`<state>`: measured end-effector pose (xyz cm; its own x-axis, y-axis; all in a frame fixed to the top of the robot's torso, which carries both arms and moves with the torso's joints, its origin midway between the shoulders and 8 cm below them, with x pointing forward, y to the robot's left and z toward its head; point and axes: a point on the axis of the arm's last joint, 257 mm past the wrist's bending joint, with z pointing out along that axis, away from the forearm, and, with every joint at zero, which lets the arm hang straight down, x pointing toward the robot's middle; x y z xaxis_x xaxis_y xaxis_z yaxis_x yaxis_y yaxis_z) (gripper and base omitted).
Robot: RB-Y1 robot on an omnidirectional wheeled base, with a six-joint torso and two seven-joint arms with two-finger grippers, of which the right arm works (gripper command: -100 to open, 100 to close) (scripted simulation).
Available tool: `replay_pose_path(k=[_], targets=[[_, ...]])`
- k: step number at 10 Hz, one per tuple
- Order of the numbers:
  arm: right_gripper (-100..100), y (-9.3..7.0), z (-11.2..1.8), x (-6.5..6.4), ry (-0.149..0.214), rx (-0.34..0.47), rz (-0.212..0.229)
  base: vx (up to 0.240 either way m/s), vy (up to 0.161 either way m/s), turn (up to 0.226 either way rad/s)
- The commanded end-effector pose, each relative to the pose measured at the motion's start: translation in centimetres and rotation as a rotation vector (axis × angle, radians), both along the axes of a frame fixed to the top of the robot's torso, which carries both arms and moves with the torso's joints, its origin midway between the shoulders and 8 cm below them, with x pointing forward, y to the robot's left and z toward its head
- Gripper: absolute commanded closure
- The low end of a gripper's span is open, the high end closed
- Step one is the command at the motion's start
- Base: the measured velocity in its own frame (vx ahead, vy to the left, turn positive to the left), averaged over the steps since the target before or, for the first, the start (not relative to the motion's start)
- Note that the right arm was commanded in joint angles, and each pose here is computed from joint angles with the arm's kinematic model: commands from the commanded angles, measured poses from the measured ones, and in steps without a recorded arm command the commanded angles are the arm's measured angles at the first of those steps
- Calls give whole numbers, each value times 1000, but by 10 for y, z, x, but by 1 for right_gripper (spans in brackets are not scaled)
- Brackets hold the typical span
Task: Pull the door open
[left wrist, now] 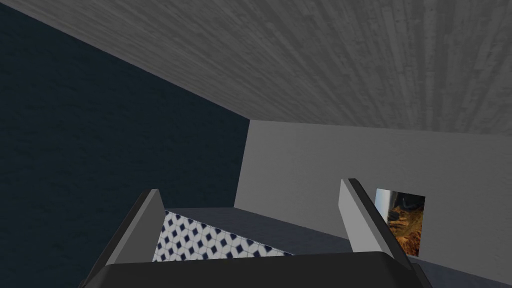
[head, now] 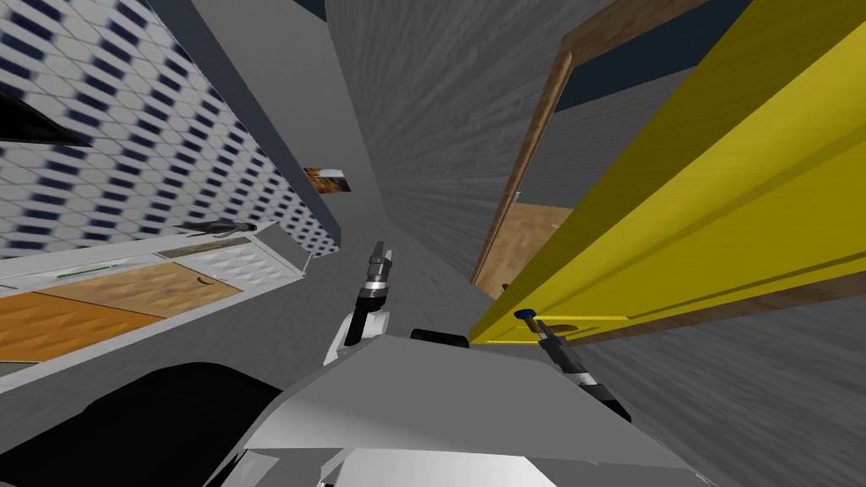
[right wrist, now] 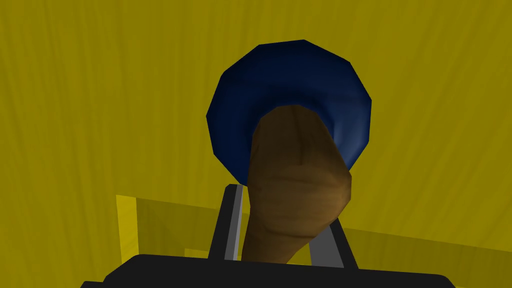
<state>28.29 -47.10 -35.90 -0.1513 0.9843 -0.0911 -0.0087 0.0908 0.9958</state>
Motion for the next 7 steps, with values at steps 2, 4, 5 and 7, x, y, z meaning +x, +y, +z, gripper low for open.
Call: replay_pose_path(k=[2,4,5,7], targets=[[100,-1,1,0,-2,-4,4,-220,-71,160],[100,-2,2,0,-4,-5,7,-208,-77,153],[100,-3,2,0,-4,-6,8,-234,-93,172],[100,-4,3,0,-5,-8,11,-218,-98,163]])
